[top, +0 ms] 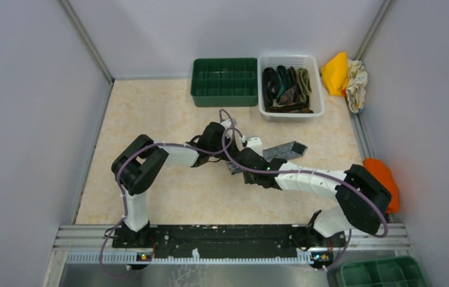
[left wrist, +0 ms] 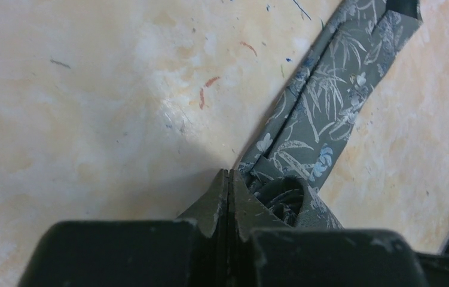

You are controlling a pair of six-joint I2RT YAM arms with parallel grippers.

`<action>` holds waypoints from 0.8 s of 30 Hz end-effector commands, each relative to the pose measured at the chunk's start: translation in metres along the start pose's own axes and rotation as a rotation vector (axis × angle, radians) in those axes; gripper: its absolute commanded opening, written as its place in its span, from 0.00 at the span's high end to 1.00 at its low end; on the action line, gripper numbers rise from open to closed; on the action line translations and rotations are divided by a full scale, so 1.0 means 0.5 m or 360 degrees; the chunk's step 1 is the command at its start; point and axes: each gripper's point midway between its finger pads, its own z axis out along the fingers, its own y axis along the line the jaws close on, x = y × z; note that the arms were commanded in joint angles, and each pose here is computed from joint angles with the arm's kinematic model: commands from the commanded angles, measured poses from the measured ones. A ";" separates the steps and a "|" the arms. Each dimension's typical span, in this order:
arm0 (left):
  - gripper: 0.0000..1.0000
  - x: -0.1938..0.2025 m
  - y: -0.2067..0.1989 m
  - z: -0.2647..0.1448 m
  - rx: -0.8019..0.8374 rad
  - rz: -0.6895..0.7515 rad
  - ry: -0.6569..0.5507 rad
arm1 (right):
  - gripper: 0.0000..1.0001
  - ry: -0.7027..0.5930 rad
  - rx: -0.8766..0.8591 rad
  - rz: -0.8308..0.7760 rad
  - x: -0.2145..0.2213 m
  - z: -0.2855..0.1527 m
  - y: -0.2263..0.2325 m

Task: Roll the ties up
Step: Roll the tie at the center of the board.

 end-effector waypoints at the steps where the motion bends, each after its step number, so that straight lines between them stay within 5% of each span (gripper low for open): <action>1: 1.00 0.112 0.024 -0.025 -0.0033 -0.0076 0.0224 | 0.65 -0.0023 0.0052 0.0044 0.012 -0.026 -0.028; 13: 1.00 0.088 -0.010 -0.092 0.0005 -0.0168 0.0141 | 0.60 -0.0195 0.0017 -0.0071 -0.037 -0.071 -0.037; 20: 1.00 -0.043 0.182 -0.246 -0.0958 -0.0522 -0.0379 | 0.54 -0.0331 -0.0015 -0.0318 -0.077 -0.121 0.027; 24: 1.00 -0.072 0.229 -0.362 -0.1100 -0.0731 -0.0679 | 0.47 -0.0358 -0.0047 -0.0474 -0.085 -0.127 0.081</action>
